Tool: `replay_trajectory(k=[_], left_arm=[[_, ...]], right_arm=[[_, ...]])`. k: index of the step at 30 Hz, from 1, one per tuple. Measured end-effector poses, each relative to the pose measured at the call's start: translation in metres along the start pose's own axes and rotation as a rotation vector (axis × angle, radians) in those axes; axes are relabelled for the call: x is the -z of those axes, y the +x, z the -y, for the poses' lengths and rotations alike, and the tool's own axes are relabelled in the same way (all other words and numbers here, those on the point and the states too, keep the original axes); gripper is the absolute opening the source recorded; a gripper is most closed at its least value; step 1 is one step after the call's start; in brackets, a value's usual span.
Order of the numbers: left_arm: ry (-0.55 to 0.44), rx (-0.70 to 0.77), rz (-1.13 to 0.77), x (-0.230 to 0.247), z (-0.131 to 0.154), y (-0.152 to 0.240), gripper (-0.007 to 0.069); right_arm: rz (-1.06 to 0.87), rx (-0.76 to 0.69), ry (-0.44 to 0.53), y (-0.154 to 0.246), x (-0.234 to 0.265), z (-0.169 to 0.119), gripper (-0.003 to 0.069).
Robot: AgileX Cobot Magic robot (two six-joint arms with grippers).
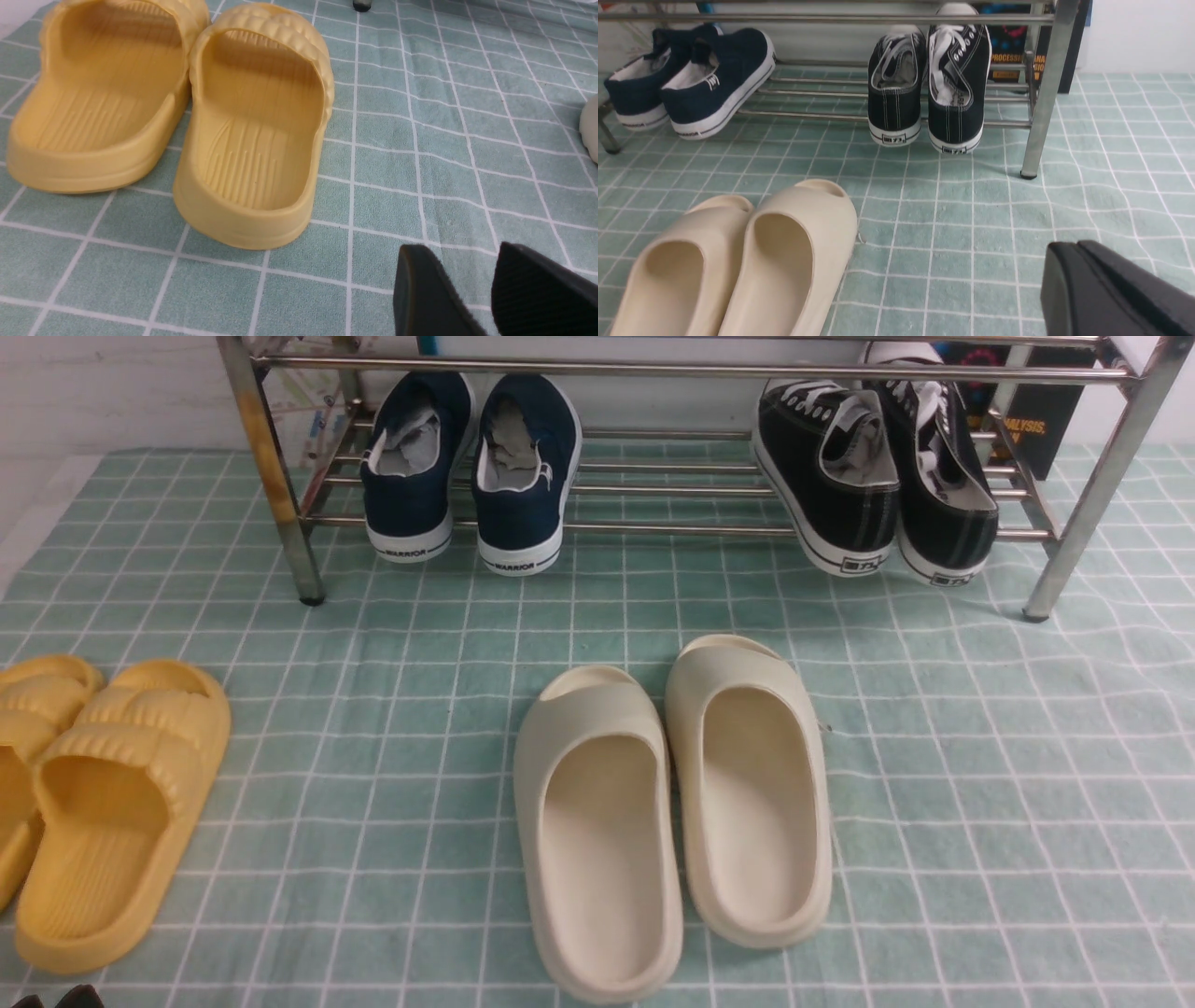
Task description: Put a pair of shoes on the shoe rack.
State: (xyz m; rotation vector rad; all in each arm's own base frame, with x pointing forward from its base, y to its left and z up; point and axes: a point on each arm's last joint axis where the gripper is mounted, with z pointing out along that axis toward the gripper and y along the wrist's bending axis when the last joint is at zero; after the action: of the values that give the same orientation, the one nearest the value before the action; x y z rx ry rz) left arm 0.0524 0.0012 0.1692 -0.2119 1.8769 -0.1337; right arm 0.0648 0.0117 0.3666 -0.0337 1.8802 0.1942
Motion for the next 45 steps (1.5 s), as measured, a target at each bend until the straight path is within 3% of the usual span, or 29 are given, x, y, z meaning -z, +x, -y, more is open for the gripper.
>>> replay_trajectory(k=[8,15,20,27,45], left_arm=[[0.000,0.000,0.000,0.000,0.000,0.000,0.0238],[0.000,0.000,0.000,0.000,0.000,0.000,0.0238],[0.000,0.000,0.000,0.000,0.000,0.000,0.0238],[0.000,0.000,0.000,0.000,0.000,0.000,0.0238],[0.000,0.000,0.000,0.000,0.000,0.000,0.0238]], right_arm=[[-0.022,-0.020,-0.014,0.006,-0.003,-0.001,-0.0002],[0.007,-0.033,0.000,0.061,-0.028,0.008,-0.0004],[0.173,0.029,0.101,0.121,-0.033,0.023,-0.0004],[0.157,0.000,0.230,0.174,-0.043,0.036,-0.0004],[0.031,-0.048,0.237,0.185,-0.044,0.037,-0.0003]])
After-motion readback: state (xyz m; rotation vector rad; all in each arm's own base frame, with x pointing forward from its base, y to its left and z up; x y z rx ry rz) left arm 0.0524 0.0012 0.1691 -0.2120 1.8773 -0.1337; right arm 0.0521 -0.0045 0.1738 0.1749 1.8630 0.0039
